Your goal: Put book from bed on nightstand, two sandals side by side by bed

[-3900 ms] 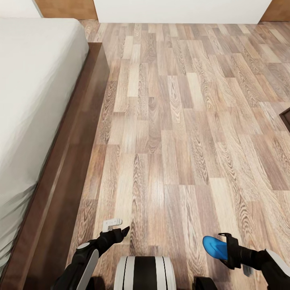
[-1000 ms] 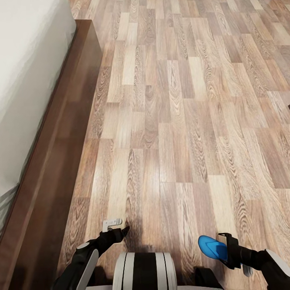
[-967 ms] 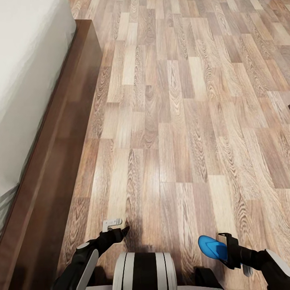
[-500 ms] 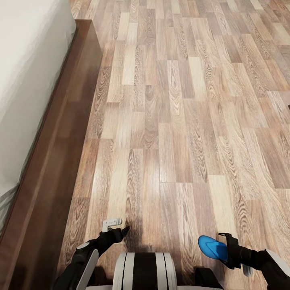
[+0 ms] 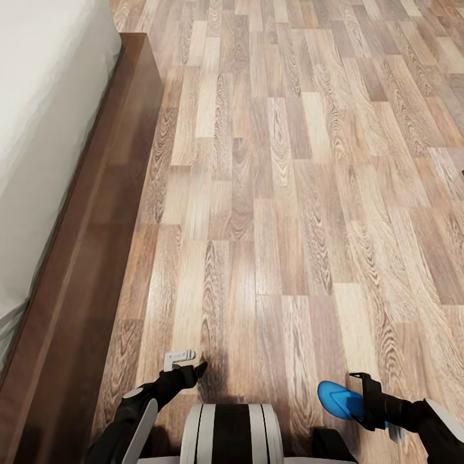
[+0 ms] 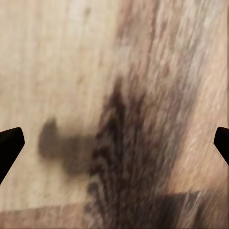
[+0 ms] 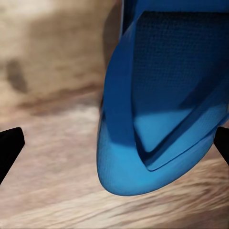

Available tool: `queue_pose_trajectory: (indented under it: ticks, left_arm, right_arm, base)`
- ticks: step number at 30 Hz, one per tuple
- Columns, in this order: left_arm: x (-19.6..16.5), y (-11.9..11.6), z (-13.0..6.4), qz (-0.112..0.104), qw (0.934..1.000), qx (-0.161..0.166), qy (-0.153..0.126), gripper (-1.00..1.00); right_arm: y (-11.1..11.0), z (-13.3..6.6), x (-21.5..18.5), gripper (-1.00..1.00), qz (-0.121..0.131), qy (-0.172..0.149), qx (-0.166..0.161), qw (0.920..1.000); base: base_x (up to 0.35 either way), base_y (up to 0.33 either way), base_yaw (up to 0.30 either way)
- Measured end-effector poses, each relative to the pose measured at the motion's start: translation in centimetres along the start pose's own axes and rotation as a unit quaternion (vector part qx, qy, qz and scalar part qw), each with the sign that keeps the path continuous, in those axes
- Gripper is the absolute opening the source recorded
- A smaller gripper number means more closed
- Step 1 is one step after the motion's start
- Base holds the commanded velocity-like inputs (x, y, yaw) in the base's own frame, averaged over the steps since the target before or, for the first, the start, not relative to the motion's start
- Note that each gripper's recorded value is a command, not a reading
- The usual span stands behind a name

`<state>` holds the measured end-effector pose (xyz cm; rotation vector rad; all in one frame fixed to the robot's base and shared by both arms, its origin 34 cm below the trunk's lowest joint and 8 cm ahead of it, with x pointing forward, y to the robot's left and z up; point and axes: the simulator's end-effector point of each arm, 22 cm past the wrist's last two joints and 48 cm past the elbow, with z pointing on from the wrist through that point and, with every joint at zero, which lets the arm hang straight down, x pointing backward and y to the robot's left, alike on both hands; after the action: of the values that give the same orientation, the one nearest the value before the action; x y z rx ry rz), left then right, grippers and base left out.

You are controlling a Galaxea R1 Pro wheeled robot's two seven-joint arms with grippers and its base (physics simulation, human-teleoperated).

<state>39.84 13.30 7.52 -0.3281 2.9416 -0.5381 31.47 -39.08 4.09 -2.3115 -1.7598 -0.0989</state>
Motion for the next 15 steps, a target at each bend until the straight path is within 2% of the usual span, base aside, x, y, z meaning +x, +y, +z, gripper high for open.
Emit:
queue_pose_trajectory:
  ticks: [15]
  left_arm:
    - [0.00,0.05,0.00,0.000,1.0000,0.000,0.000,1.00]
  right_arm:
    - [-0.02,0.01,-0.01,1.00,0.000,0.000,0.000,1.0000]
  base:
    - [0.007,0.000,0.000]
